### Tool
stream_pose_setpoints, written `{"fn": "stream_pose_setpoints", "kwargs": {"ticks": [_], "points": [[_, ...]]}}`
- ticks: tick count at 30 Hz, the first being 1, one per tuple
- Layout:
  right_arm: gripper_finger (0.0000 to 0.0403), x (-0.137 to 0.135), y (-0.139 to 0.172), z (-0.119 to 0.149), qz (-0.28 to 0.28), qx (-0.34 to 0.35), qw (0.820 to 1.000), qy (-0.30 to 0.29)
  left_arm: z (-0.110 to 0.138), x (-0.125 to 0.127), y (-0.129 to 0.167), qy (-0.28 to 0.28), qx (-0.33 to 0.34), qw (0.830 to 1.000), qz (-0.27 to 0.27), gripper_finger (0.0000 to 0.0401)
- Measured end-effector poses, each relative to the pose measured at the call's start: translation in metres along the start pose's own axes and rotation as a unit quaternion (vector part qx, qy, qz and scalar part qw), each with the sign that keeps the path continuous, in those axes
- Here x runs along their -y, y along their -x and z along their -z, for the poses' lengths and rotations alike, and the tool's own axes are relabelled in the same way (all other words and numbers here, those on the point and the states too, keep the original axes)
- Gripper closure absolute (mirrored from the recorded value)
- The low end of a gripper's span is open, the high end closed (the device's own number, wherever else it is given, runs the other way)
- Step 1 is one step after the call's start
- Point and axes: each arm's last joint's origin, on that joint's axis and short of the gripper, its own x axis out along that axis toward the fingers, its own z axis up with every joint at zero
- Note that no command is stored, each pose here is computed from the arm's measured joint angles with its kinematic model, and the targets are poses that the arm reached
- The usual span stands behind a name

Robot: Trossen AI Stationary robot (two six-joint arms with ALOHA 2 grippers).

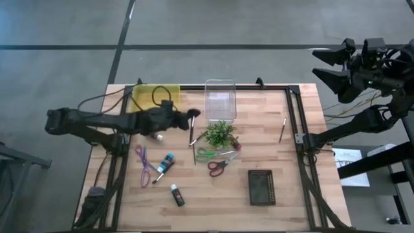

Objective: Pick & Place Paint Supplies
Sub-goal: Put the highlighter brush into the transparent bin

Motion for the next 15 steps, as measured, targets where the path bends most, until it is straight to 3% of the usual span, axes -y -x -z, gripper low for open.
{"fn": "stream_pose_setpoints", "kwargs": {"ticks": [8,15], "points": [[0.0058,0.000,0.000,0.001,0.001,-0.005,1.000,0.000,-0.027,0.013,-0.020,0.004,0.040,0.999,-0.006,0.0394],[0.0058,0.000,-0.001,0.001,0.001,-0.006,1.000,0.000,-0.040,0.032,-0.062,-0.013,0.028,1.000,-0.004,0.0394]]}}
